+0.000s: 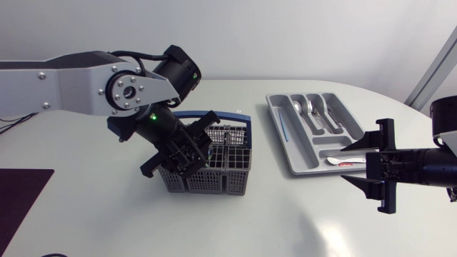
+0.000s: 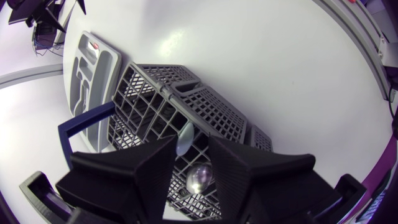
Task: Unload the cutlery basket into the drawer organizer.
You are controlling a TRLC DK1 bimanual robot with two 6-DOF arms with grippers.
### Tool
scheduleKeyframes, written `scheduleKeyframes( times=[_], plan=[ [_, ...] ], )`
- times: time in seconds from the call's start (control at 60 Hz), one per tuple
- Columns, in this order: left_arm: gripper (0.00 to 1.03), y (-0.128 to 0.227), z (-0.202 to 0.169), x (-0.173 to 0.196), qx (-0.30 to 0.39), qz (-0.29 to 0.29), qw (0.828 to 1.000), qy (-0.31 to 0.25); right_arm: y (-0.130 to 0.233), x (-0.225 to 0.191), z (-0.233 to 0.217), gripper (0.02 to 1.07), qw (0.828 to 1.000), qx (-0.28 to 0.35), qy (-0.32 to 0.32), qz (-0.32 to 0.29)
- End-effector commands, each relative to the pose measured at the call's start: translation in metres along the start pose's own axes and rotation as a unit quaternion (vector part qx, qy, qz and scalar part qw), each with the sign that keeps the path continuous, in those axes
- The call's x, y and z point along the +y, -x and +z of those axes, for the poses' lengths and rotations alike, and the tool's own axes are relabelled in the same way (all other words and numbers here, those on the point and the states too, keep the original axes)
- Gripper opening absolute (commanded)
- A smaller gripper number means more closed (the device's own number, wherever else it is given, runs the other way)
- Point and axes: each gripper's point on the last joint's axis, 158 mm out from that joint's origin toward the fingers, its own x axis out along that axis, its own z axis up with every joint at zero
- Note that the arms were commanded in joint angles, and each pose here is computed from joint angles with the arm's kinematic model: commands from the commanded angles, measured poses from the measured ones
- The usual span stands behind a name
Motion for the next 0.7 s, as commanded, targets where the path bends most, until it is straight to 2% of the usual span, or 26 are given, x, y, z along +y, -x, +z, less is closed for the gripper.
scheduleKeyframes(
  times=[0.0,0.117,0.333,0.683],
  plan=[
    [0.24,-0.007,-0.002,0.004,-0.001,-0.01,0.999,-0.032,-0.004,0.015,0.002,0.75,1.0,-0.007,-0.017,0.018],
    [0.12,-0.008,-0.001,0.011,-0.001,-0.011,0.999,-0.043,-0.006,0.019,0.002,0.75,0.999,-0.01,-0.02,0.023],
    [0.08,-0.004,0.002,0.016,-0.002,-0.012,0.998,-0.057,-0.012,0.02,-0.004,0.75,0.999,-0.011,-0.029,0.023],
    [0.08,0.014,0.01,0.027,-0.007,-0.016,0.997,-0.07,-0.017,0.028,-0.005,0.75,0.999,-0.017,-0.034,0.029]
  ],
)
